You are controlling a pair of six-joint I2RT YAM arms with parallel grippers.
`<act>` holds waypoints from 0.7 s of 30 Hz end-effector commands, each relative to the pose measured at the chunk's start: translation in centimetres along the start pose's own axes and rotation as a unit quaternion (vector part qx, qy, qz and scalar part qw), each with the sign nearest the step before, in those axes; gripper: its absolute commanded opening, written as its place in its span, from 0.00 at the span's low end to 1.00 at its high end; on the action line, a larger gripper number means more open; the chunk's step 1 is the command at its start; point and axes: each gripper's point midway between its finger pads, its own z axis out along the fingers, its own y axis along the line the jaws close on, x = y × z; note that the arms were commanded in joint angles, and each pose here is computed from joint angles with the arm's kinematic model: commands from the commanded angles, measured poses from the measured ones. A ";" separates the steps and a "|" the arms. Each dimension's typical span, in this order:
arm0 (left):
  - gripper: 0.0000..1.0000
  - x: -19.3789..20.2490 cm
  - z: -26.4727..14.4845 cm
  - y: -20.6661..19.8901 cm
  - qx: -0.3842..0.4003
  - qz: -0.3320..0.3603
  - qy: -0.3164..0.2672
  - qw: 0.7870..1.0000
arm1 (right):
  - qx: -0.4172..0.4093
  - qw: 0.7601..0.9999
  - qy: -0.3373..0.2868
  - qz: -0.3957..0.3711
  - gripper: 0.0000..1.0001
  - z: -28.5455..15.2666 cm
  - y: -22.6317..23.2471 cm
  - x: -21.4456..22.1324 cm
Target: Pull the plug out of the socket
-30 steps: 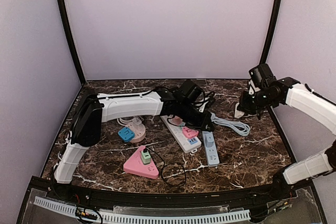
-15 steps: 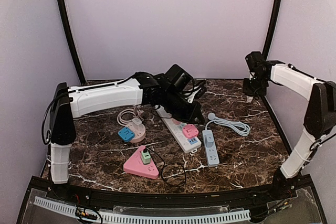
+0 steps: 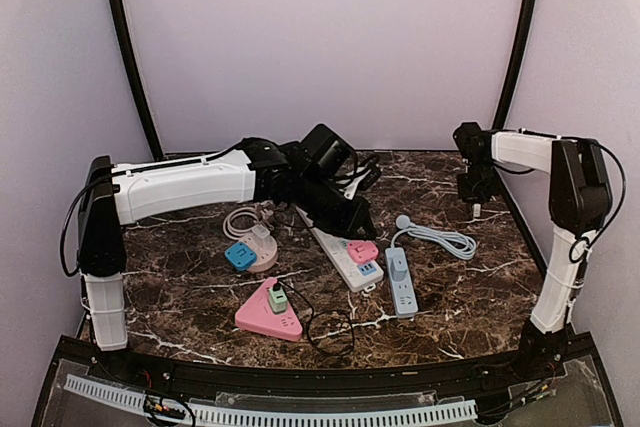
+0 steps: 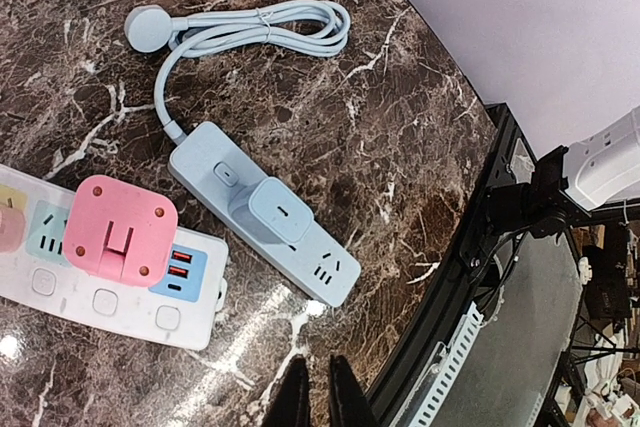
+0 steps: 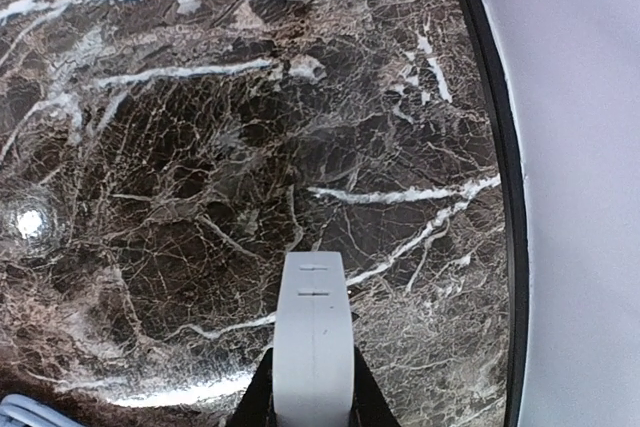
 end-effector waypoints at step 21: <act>0.08 -0.3 -0.8 -0.5 0.010 -0.014 -0.006 1.000 | -0.060 0.998 0.014 -0.019 0.36 2.2 3.7 -0.4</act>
